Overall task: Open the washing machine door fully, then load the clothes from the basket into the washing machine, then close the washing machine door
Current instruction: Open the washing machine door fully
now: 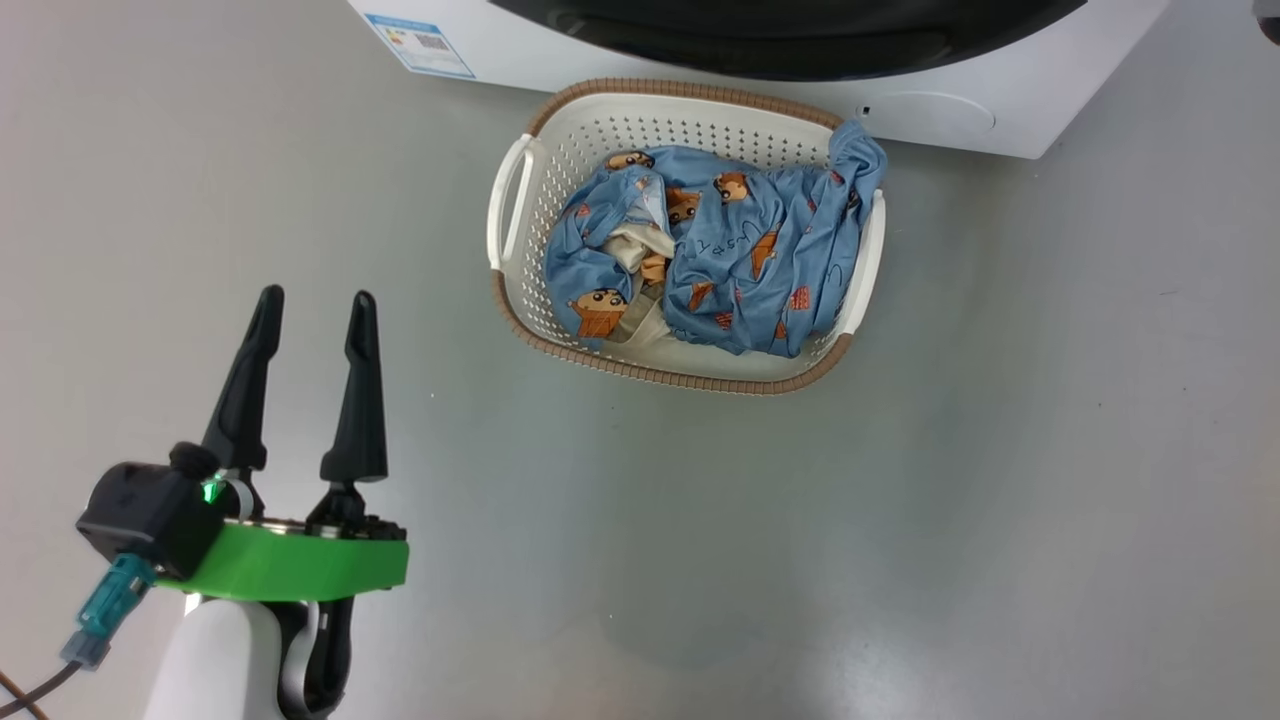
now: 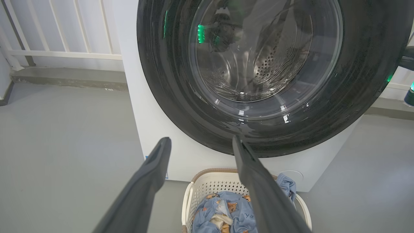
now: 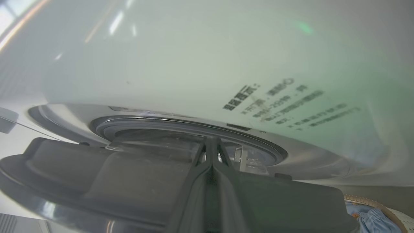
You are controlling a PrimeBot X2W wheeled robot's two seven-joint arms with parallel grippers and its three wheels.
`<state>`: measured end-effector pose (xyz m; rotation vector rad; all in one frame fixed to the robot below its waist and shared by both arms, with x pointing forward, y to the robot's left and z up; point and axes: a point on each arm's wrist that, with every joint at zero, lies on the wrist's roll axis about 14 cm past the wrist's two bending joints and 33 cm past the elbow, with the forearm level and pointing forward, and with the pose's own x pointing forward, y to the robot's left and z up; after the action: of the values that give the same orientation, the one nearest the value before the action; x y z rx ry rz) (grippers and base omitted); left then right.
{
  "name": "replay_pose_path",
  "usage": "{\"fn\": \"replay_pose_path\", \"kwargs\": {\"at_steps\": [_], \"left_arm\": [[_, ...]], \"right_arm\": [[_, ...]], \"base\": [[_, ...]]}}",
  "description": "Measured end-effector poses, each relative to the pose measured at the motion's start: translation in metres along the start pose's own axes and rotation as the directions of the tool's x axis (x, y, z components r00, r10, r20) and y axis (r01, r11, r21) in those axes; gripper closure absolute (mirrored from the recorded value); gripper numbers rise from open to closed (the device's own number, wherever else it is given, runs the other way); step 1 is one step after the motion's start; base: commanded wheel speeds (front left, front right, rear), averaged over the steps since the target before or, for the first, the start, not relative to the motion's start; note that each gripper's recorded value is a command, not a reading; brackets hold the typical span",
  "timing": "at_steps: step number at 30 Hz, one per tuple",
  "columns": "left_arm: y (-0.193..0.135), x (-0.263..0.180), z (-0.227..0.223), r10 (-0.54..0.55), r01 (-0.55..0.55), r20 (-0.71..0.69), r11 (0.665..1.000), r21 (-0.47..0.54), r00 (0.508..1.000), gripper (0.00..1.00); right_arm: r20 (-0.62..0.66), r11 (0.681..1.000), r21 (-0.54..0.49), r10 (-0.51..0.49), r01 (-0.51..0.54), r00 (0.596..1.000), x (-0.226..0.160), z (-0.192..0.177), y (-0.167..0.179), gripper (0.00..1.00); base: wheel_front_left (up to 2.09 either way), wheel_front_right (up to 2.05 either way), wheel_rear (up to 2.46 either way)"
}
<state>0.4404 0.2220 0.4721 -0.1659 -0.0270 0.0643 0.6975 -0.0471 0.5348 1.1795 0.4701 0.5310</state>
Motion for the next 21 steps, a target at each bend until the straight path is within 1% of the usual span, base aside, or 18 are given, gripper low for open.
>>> {"fn": "replay_pose_path", "kwargs": {"at_steps": [5, 12, 16, 21], "left_arm": [[-0.001, -0.001, 0.004, 0.001, -0.001, 0.009, 1.000, -0.006, 1.000, 0.00], [-0.006, -0.003, 0.017, -0.011, 0.011, 0.044, 1.000, -0.015, 0.999, 0.00], [-0.009, -0.005, 0.023, -0.020, 0.021, 0.058, 1.000, -0.019, 0.998, 0.00], [-0.009, -0.012, 0.028, -0.019, 0.020, 0.066, 1.000, -0.021, 0.998, 0.00]], "right_arm": [[-0.038, 1.000, 0.002, -0.011, 0.011, 0.999, -0.006, -0.006, 0.003, 1.00], [-0.098, 1.000, 0.018, -0.019, 0.021, 0.995, -0.023, -0.025, 0.007, 1.00], [-0.138, 0.999, 0.047, 0.011, -0.005, 0.990, -0.033, -0.038, 0.018, 1.00], [-0.172, 0.998, 0.051, 0.034, -0.026, 0.985, -0.045, -0.051, 0.029, 1.00]], "base": [[0.00, 0.00, 0.00], [0.00, 0.00, 0.00], [0.00, 0.00, 0.00], [0.00, 0.00, 0.00]]}}
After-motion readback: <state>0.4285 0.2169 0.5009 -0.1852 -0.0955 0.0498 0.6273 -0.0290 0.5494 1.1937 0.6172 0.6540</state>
